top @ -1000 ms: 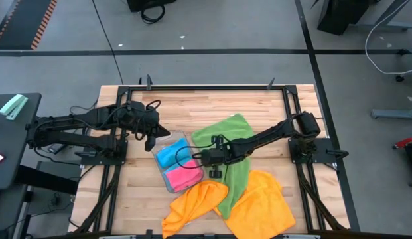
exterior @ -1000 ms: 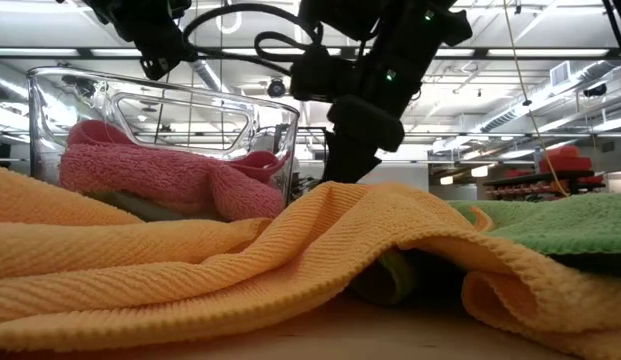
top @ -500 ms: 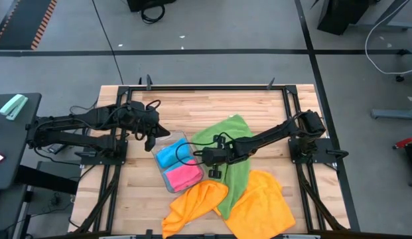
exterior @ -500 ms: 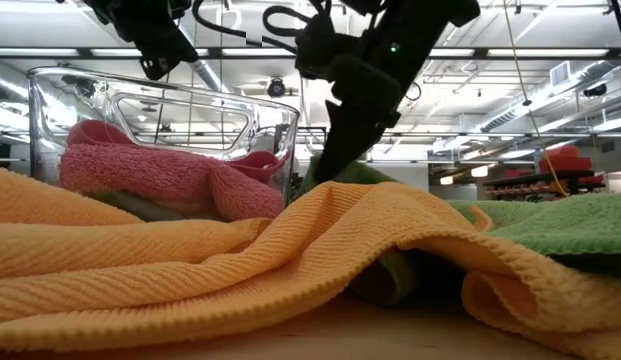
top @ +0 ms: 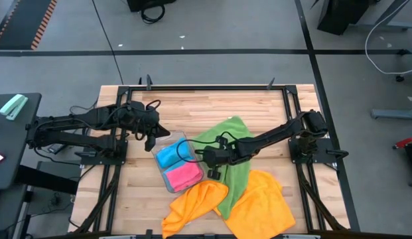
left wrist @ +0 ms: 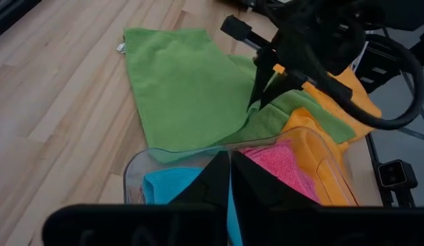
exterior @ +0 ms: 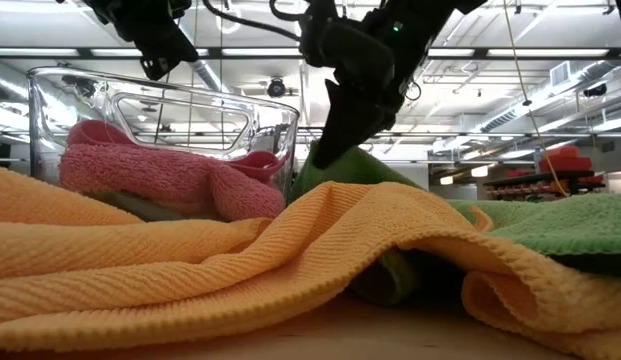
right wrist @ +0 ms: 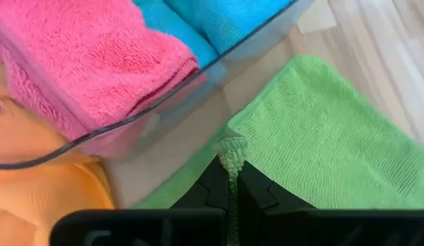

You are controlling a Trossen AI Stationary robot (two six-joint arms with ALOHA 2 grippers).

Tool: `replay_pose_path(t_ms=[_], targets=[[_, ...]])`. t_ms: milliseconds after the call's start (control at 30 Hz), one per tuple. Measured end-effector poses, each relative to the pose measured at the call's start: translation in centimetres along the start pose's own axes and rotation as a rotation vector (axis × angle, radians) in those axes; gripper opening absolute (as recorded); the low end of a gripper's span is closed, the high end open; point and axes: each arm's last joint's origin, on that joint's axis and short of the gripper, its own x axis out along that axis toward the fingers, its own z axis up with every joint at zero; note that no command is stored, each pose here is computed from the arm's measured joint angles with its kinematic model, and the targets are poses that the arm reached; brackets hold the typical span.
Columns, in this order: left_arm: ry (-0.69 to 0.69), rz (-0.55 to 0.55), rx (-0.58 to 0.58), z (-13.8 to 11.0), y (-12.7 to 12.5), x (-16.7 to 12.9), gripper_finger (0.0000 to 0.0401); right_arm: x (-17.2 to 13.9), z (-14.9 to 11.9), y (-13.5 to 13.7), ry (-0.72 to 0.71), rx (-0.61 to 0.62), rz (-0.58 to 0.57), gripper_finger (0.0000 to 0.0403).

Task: Fold microfiber towels
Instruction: Fold the top green towel

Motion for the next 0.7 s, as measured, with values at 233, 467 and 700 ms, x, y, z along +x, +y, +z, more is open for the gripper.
replay_pose_path(t_ms=[233,467,700], targets=[[-0.022,-0.005,-0.005,0.2,-0.1,0.0,0.0021,-0.2,0.1,0.1,-0.011,0.106,0.007,0.0012],[-0.051,0.004,-0.021,0.9,0.1,1.7,0.0031,-2.3,0.6,0.2,-0.052,0.141,0.022,0.0012],[-0.017,-0.033,0.004,1.2,-0.4,7.0,0.0077,-4.6,0.8,-0.7,-0.056,0.212,0.001,0.0012]])
